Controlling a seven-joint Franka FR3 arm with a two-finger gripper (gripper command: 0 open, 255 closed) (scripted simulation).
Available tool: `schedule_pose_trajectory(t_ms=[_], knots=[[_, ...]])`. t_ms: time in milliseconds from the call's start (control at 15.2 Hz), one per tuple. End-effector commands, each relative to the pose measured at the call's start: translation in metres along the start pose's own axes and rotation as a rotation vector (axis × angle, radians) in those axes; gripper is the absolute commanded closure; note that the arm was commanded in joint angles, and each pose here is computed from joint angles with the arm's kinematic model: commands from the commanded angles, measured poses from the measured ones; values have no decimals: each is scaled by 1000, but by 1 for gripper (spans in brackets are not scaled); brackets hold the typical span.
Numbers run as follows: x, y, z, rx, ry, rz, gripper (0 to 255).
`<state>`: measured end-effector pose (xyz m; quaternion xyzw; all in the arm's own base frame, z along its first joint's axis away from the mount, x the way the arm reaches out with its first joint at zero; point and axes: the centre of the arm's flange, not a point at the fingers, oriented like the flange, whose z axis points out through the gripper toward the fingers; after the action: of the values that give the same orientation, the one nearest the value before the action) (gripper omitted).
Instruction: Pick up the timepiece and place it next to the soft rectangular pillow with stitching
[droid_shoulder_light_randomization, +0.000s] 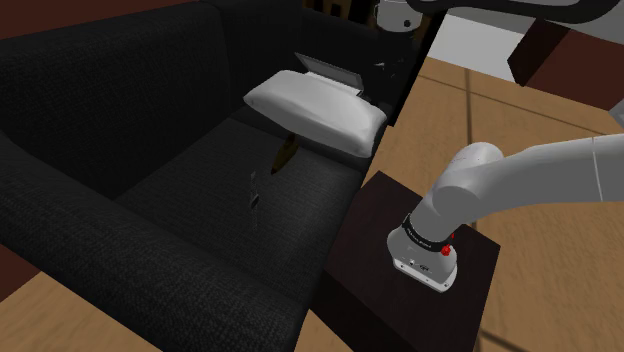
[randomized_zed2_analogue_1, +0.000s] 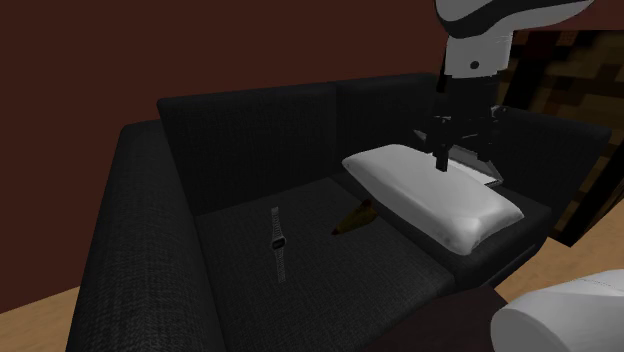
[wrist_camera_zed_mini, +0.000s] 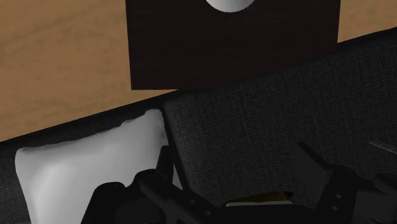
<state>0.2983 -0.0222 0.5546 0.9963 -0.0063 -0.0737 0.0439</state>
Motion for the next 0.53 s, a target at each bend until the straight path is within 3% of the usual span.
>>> schedule_pose_trajectory(t_ms=[0,462], knots=[[0,0,0,0,0,0,0],[9,-78,19,35,151,-100,0]])
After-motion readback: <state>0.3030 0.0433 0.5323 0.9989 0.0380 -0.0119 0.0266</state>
